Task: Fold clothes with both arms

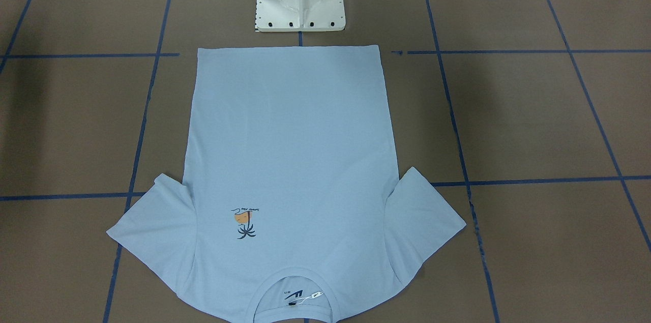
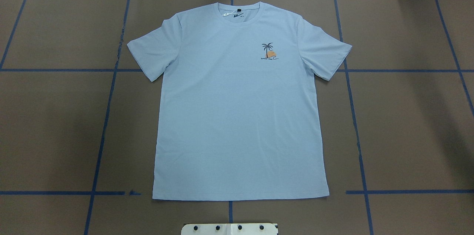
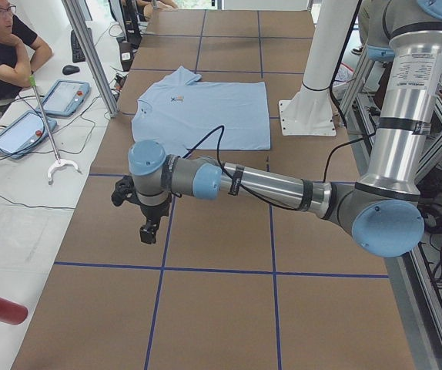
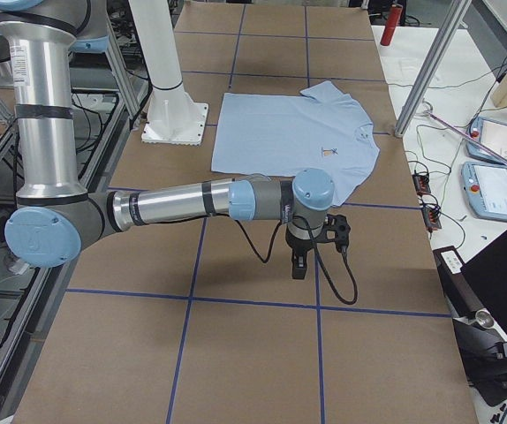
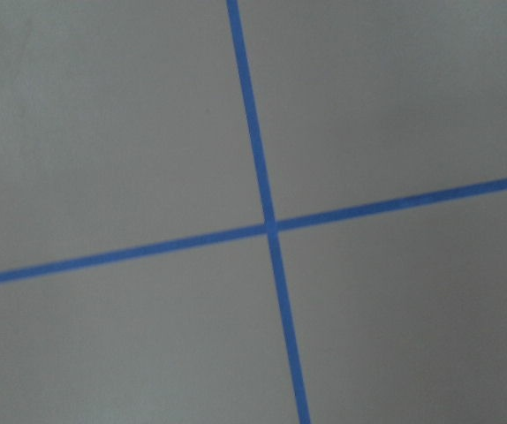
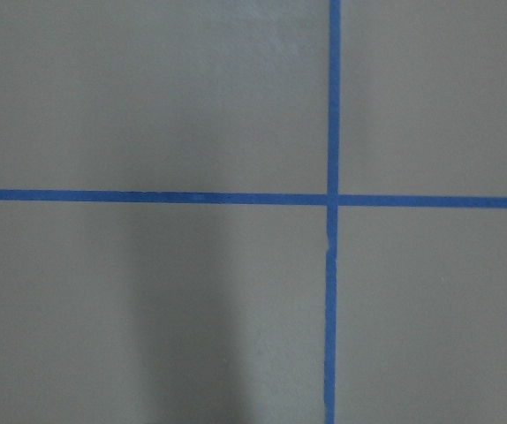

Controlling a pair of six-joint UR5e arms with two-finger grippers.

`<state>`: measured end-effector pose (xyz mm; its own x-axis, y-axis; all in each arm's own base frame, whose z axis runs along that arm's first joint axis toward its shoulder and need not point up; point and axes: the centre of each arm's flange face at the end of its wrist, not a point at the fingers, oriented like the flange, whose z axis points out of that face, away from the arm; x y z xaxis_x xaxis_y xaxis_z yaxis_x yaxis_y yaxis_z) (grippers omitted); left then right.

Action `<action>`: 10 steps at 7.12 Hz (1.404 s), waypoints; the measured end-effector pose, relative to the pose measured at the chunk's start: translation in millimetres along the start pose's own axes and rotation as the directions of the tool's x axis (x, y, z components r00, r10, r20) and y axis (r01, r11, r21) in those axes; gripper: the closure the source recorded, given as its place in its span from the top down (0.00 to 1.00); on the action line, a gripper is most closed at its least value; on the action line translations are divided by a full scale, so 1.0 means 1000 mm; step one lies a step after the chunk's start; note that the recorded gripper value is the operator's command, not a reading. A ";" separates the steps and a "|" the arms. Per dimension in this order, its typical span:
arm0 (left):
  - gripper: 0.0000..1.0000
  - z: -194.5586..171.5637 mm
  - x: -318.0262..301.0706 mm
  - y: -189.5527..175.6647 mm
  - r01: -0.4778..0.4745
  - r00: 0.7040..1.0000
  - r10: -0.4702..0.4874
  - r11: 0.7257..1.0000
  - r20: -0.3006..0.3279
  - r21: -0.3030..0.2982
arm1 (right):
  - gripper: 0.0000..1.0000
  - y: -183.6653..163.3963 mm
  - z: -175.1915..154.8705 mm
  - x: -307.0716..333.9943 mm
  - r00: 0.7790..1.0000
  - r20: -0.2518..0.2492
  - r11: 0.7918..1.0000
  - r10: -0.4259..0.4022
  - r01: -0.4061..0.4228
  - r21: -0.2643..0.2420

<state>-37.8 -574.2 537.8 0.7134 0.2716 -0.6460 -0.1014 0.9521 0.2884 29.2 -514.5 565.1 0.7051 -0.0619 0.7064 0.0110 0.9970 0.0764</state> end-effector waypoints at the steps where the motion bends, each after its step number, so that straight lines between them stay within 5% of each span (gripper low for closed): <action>1: 1.00 -0.001 0.021 -0.018 -0.066 0.998 0.066 0.997 -0.013 0.036 | 1.00 -0.018 0.004 -0.019 0.995 0.006 0.994 -0.096 0.096 0.056; 5: 1.00 0.020 0.098 -0.057 -0.210 0.974 0.217 0.971 -0.060 0.113 | 1.00 -0.092 0.110 -0.052 0.946 0.041 0.935 -0.321 0.310 0.173; 8: 1.00 0.013 0.112 -0.072 -0.252 0.963 0.263 0.954 -0.053 0.164 | 1.00 -0.132 0.151 -0.180 0.973 0.104 0.969 -0.206 0.188 0.160; 10: 1.00 0.022 0.116 -0.076 -0.262 0.960 0.274 0.952 -0.054 0.159 | 1.00 -0.144 0.175 -0.243 0.975 0.054 0.961 -0.218 0.204 0.185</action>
<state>68.0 -617.7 456.5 0.6199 0.5290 -0.5795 -0.1731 0.8125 0.5566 -268.0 -651.1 505.3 0.6465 -0.2797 0.7098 0.0237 0.9373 0.3478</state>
